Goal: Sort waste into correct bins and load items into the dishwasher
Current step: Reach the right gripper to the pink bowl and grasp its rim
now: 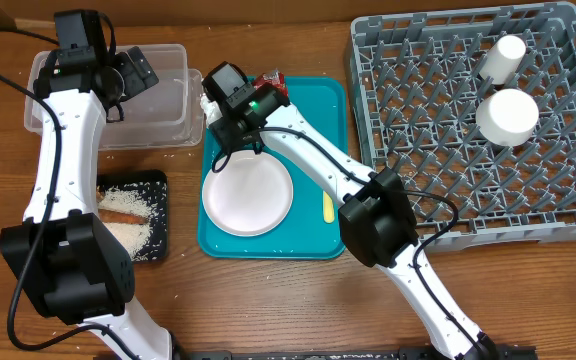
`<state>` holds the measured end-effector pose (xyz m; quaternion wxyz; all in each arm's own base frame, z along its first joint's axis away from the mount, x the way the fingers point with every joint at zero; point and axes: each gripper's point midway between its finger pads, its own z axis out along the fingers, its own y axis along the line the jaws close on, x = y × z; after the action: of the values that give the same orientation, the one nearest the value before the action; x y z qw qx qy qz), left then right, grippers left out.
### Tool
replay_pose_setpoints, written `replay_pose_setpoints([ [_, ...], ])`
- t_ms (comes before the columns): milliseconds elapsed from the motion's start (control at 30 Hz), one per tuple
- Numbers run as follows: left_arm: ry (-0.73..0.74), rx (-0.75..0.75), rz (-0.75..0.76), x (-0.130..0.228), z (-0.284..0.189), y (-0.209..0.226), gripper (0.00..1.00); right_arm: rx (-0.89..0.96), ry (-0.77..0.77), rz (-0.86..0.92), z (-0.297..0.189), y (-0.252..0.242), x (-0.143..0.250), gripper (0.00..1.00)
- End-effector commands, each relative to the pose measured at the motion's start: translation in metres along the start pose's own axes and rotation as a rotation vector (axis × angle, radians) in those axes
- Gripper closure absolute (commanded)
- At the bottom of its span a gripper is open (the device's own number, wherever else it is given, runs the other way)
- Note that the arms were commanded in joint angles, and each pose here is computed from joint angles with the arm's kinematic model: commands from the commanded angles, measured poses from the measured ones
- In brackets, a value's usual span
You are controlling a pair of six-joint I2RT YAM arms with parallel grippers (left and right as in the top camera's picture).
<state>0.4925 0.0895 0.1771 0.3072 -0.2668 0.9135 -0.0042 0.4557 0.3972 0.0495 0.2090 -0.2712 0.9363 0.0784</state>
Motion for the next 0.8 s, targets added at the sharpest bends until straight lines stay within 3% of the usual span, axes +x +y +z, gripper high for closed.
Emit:
replay_pose_setpoints([
  [0,-0.018,0.009,-0.008,-0.006,-0.004,-0.003,0.0,0.065,-0.028,0.003,0.0,-0.018,-0.008,0.42],
  [100,-0.018,0.009,-0.008,-0.006,-0.004,-0.003,0.0,0.066,-0.023,0.009,0.001,-0.02,-0.007,0.56],
  [367,-0.018,0.009,-0.008,-0.006,-0.004,-0.003,0.0,0.047,0.013,0.01,0.017,-0.017,0.009,0.57],
  [567,-0.018,0.009,-0.008,-0.006,-0.004,-0.003,0.0,0.047,0.007,0.01,0.016,-0.017,0.007,0.79],
  [667,-0.018,0.009,-0.008,-0.006,-0.004,-0.003,0.0,0.044,-0.019,0.012,0.002,-0.016,-0.004,0.96],
  [767,-0.018,0.008,-0.008,-0.006,-0.004,-0.002,0.0,0.059,-0.057,0.015,-0.018,-0.019,-0.017,0.96],
])
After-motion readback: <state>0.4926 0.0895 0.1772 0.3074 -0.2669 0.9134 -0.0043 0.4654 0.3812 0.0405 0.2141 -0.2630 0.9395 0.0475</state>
